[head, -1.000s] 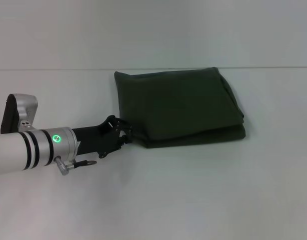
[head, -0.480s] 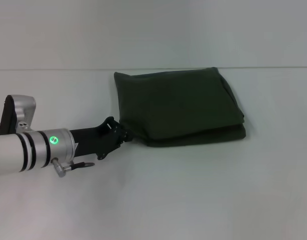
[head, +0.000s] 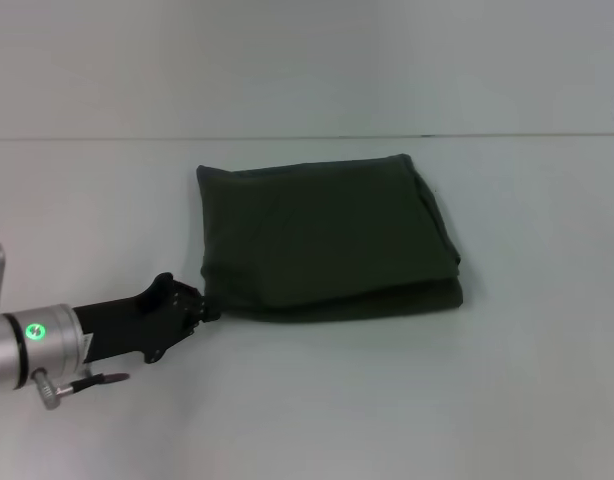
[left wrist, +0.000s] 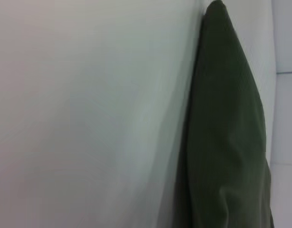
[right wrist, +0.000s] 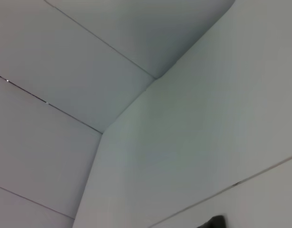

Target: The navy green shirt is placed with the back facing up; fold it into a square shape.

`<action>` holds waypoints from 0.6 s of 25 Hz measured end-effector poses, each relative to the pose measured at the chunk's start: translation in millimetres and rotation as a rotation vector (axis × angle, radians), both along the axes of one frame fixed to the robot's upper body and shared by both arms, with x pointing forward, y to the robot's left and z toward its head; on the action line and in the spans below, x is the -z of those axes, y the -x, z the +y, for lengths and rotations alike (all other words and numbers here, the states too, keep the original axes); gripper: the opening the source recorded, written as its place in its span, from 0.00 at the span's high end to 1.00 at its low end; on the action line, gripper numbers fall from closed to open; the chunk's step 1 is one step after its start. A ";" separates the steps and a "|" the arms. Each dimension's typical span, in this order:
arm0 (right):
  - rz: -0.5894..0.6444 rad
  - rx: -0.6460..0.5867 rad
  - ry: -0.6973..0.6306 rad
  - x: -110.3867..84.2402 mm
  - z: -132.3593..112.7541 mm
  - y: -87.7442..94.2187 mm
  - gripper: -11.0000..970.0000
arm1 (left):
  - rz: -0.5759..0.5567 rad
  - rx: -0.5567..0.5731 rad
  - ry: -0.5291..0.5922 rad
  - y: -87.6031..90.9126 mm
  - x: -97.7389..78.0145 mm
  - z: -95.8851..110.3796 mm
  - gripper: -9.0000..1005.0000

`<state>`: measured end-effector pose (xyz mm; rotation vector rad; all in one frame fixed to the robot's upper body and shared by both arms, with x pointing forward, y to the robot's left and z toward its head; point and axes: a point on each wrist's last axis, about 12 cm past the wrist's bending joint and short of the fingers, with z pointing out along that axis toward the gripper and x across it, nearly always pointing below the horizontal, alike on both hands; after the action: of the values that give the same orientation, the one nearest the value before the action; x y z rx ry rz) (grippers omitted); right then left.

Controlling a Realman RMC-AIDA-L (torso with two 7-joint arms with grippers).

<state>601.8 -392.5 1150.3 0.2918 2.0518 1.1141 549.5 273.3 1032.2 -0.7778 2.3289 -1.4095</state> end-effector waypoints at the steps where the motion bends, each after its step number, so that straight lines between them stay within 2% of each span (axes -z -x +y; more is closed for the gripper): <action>1: 0.001 -0.001 -0.002 0.6 0.8 0.1 0.03 | 0.000 0.000 0.000 0.0 0.0 0.0 0.97; 4: 0.002 -0.001 -0.003 1.5 2.1 0.0 0.03 | -0.013 0.016 -0.012 0.1 -3.5 10.1 0.96; 9: 0.003 -0.006 -0.001 2.1 3.2 0.0 0.03 | -0.089 0.088 -0.040 -4.4 -14.1 12.5 0.96; 12: 0.006 -0.010 0.005 2.4 2.8 0.6 0.03 | -0.106 0.141 -0.027 0.4 -22.7 22.8 0.96; 15: 0.005 -0.035 0.035 1.5 3.1 0.5 0.03 | -0.172 0.125 -0.011 13.6 -32.6 50.4 0.83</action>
<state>601.3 -389.3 1148.8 0.2423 2.0858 1.0987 535.9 323.6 1064.7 -0.4934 2.2837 -1.4514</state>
